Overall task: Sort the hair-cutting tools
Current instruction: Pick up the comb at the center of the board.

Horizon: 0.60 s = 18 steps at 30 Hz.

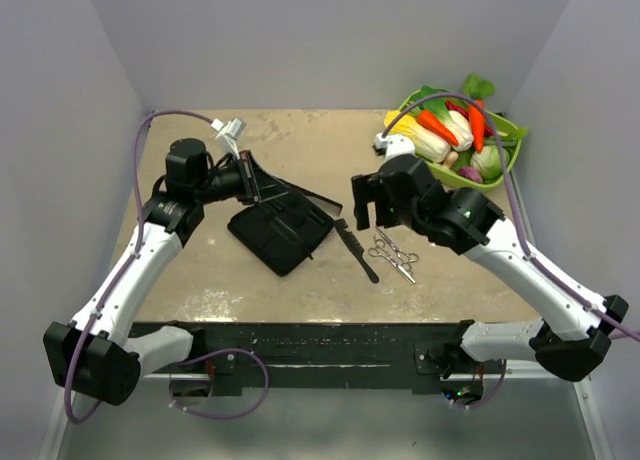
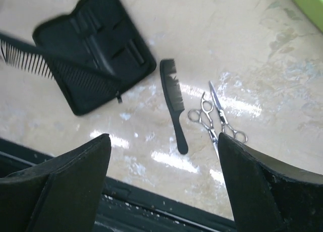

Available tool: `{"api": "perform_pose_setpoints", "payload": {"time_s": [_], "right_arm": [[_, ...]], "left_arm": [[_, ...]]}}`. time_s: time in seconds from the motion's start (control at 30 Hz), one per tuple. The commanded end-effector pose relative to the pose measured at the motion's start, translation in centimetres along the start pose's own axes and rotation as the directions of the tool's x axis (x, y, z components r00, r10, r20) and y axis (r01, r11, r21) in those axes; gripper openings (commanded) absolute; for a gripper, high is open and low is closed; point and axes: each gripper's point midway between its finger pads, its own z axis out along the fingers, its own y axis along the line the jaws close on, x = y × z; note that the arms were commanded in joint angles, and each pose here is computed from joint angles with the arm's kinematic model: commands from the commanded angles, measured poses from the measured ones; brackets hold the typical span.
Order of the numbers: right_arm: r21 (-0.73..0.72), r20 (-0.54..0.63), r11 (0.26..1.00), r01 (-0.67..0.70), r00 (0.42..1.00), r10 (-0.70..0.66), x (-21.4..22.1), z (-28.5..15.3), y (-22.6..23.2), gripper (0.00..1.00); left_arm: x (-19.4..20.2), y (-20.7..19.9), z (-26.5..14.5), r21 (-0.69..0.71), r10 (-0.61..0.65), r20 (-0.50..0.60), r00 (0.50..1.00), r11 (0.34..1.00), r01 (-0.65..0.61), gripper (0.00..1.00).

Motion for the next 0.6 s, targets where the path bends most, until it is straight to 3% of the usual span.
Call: {"api": "perform_pose_setpoints", "payload": {"time_s": [0.0, 0.27, 0.43, 0.57], "right_arm": [[-0.175, 0.182, 0.978, -0.114, 0.972, 0.146, -6.0, -3.1, -0.1, 0.89], [-0.444, 0.231, 0.881, -0.16, 0.93, 0.286, -7.0, -2.8, 3.4, 0.89], [-0.589, 0.245, 0.776, -0.227, 0.865, 0.439, -8.1, -2.0, 2.3, 0.89], [-0.614, 0.211, 0.722, -0.32, 0.814, 0.54, -7.5, 0.5, -0.3, 0.88]], "left_arm": [[-1.6, 0.8, -1.0, -0.016, 0.061, 0.149, 0.987, 0.998, -0.06, 0.0], [-0.7, 0.4, -2.2, 0.115, 0.075, 0.248, 0.966, 0.988, -0.107, 0.0], [-1.9, -1.0, -2.8, 0.161, 0.064, 0.297, 0.953, 0.98, -0.116, 0.0], [-3.0, -1.6, -2.6, 0.203, 0.05, 0.324, 0.945, 0.972, -0.121, 0.0]]}}
